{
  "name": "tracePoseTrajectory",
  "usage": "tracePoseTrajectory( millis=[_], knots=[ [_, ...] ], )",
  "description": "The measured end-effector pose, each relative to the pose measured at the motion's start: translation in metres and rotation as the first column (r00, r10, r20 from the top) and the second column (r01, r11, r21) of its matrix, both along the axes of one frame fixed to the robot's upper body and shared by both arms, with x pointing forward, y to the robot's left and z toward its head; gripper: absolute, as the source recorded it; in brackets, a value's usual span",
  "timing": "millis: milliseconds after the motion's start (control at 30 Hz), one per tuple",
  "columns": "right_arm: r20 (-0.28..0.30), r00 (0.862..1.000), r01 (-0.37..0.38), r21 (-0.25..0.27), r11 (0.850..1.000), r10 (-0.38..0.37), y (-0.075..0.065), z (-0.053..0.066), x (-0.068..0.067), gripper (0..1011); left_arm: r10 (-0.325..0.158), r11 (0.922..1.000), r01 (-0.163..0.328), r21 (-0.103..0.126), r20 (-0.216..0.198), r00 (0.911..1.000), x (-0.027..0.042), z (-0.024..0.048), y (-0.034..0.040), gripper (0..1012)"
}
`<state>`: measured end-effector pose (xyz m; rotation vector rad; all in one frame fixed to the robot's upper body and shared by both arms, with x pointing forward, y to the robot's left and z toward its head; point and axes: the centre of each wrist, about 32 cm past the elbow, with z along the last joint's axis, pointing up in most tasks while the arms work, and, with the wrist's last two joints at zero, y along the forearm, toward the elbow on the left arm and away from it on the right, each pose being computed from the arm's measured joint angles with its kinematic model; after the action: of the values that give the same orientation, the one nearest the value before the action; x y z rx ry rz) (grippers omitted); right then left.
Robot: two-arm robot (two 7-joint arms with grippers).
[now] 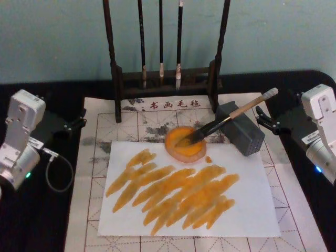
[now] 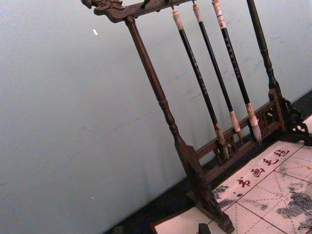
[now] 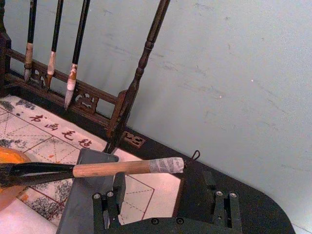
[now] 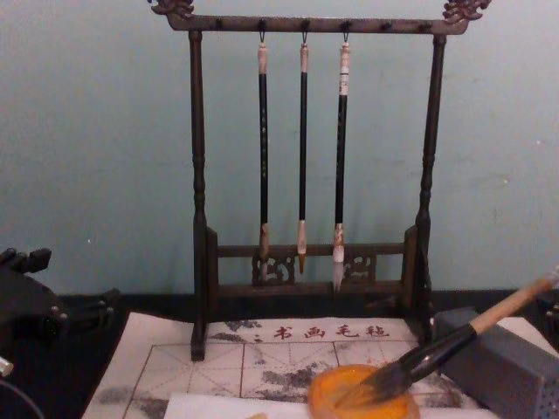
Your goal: Pick up the brush from the inkstone, write on the paper, then place the brush back to its original position.
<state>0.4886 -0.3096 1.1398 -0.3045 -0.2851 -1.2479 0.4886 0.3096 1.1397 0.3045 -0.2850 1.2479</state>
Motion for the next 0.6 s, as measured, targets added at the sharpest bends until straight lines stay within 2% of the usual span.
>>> tracePoseTrajectory(
  millis=[600],
  knots=[
    [0.0,1.0,0.0,0.0,1.0,0.0,0.0,0.0,0.0,1000,0.0,1.0,0.0,0.0,0.0,1.0,0.0,0.0,0.0,1001]
  ],
)
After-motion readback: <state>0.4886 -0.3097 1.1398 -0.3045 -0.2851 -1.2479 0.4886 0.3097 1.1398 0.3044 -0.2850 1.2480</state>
